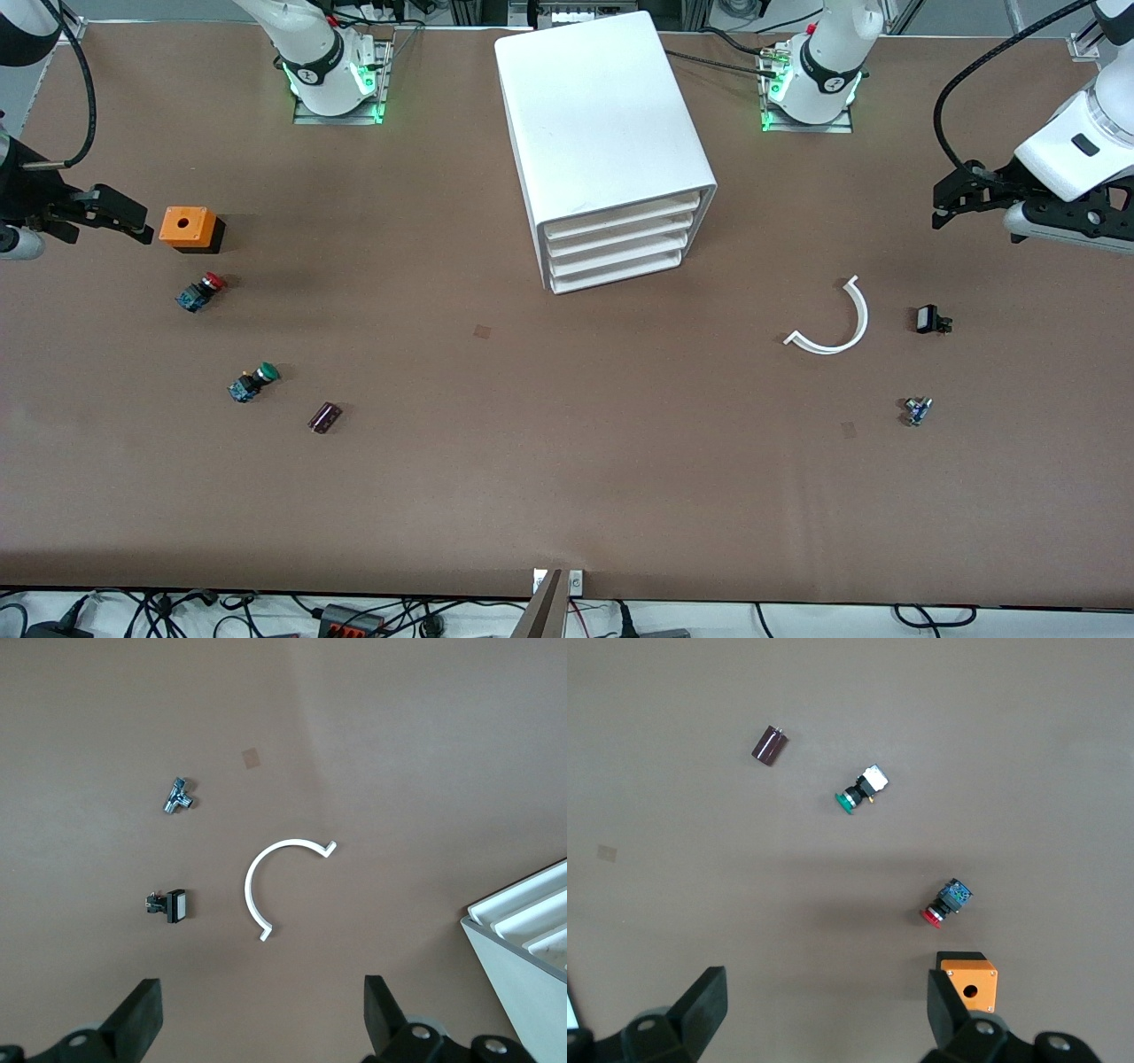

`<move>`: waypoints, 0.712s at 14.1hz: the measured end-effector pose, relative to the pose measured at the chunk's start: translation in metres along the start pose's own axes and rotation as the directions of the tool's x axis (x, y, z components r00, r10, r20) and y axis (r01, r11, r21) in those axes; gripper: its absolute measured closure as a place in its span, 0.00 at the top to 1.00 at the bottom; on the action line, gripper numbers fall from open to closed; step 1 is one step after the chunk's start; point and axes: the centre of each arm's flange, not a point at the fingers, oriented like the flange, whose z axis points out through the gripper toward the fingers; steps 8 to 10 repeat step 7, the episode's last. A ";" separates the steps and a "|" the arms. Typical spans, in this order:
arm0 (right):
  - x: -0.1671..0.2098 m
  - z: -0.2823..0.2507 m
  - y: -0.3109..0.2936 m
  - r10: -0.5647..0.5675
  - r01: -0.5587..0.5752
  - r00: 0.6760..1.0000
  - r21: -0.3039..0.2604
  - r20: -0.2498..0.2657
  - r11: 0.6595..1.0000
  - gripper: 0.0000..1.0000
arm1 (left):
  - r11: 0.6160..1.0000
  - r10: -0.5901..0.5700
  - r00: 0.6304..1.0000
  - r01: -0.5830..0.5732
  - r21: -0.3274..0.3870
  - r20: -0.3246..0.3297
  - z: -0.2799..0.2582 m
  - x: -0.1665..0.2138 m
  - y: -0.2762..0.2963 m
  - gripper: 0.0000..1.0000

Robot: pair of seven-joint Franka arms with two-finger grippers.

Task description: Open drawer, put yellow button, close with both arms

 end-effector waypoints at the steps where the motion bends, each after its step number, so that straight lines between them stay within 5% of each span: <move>1: 0.000 0.000 0.000 0.000 0.000 1.000 0.000 0.000 1.000 1.00 | 1.000 0.000 1.000 0.000 0.000 0.003 0.000 0.000 0.000 1.00; 10: 0.000 0.000 0.001 0.000 0.000 1.000 -0.001 0.002 1.000 1.00 | 1.000 -0.002 1.000 0.003 -0.002 0.015 -0.002 -0.002 0.000 1.00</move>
